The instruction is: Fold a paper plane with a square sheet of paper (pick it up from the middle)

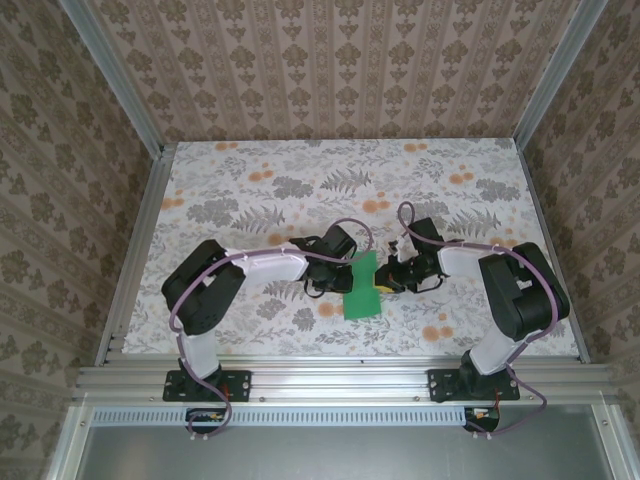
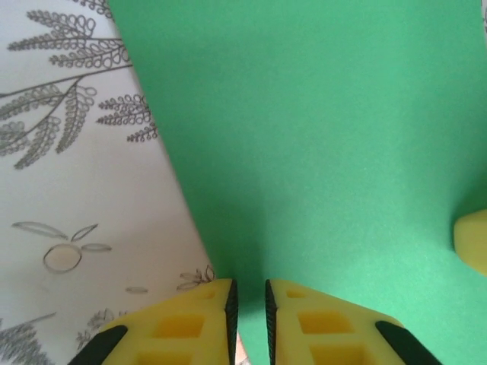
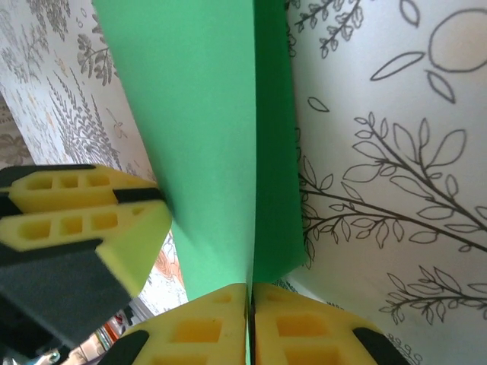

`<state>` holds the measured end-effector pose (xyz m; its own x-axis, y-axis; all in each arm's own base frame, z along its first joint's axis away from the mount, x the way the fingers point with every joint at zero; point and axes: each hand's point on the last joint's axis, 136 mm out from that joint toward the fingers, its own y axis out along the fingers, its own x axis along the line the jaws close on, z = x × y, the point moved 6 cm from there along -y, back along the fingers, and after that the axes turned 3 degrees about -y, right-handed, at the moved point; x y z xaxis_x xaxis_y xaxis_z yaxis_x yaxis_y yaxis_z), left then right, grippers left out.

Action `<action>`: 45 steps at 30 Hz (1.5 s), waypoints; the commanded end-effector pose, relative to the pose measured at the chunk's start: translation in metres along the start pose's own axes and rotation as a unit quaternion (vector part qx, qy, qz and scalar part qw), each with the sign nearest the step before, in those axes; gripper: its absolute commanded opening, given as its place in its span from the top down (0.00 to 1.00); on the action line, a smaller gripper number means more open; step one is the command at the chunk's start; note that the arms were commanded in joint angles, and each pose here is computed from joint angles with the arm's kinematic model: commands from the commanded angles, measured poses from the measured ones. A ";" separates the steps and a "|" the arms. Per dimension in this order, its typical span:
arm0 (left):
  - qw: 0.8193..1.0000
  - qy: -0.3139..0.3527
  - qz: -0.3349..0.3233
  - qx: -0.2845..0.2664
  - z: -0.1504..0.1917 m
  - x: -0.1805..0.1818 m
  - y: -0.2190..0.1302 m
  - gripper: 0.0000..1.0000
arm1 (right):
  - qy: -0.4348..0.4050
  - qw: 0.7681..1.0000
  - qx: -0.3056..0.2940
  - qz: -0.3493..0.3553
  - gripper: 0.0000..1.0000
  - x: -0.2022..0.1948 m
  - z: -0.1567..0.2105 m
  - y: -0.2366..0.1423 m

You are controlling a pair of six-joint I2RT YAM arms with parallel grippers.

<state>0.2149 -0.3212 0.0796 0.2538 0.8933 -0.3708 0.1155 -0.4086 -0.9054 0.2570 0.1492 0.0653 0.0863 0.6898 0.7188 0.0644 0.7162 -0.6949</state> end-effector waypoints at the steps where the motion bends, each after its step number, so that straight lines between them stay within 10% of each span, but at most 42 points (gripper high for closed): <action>1: 0.998 0.044 0.000 -0.039 0.000 -0.011 -0.031 0.71 | 0.029 0.999 -0.011 -0.016 0.91 0.000 0.005 -0.002; 10: 0.967 0.239 -0.012 -0.084 0.044 -0.060 -0.066 0.39 | 0.055 0.998 -0.029 -0.022 0.92 0.002 0.007 -0.002; 26: 0.925 0.366 -0.084 -0.048 0.079 -0.087 -0.022 0.25 | 0.061 0.997 -0.025 -0.030 0.92 0.006 0.006 -0.001; 37: 0.914 0.370 -0.154 -0.067 0.067 -0.086 -0.017 0.35 | 0.059 0.998 -0.019 -0.019 0.92 0.003 0.008 -0.001; 45: 0.914 0.364 -0.159 -0.088 0.065 -0.082 -0.029 0.69 | 0.054 0.998 -0.017 -0.001 0.91 0.002 0.007 -0.002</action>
<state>0.1286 -0.3767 0.1044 0.7534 0.6331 0.1778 0.3953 -0.2200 -0.8918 0.2486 0.1493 0.0647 0.2071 0.6509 0.7304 0.1062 0.7272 -0.6782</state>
